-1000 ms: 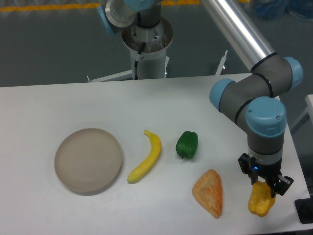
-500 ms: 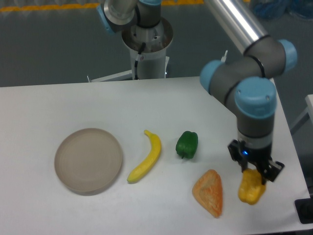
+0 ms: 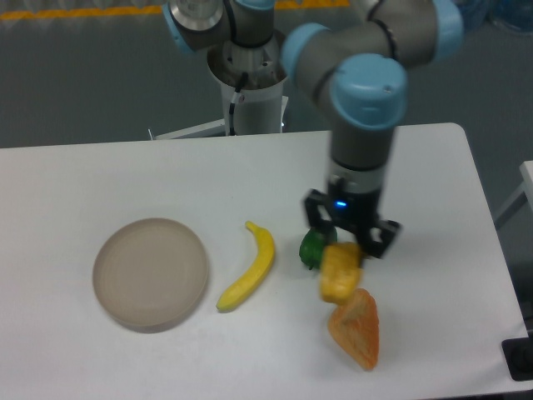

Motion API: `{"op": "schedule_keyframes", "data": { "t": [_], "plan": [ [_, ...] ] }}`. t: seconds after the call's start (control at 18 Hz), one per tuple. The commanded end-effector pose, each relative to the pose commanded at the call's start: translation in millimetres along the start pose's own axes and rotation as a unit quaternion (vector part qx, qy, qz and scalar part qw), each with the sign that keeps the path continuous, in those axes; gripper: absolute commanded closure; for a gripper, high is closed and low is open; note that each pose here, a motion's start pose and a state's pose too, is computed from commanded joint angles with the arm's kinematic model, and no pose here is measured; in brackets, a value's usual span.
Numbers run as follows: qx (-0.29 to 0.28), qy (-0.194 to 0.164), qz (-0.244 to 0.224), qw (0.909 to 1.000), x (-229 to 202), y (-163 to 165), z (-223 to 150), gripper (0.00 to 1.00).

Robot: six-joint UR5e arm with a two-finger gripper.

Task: Place the yellow pepper on the plate
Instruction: 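Carry the yellow pepper over the banana toward the beige plate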

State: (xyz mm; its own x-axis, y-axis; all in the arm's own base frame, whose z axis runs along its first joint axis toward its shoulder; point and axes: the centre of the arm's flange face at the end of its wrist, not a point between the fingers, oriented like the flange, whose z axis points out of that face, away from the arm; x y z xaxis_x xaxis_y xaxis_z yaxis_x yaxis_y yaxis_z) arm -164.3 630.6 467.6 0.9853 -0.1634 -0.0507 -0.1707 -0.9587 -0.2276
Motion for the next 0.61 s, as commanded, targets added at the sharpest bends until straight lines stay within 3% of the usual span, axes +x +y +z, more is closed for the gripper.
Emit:
{"op": "schedule_keyframes", "data": {
  "t": [0.11, 0.33, 0.61],
  "plan": [
    [-0.016, 0.018, -0.05, 0.9985, 44.3, -3.4, 18.9, 0.6],
    [-0.014, 0.023, -0.091, 0.9955, 99.4, -2.3, 69.7, 0.6],
    [-0.008, 0.026, -0.09, 0.9955, 157.3, 12.0, 117.1, 0.6]
  ]
}}
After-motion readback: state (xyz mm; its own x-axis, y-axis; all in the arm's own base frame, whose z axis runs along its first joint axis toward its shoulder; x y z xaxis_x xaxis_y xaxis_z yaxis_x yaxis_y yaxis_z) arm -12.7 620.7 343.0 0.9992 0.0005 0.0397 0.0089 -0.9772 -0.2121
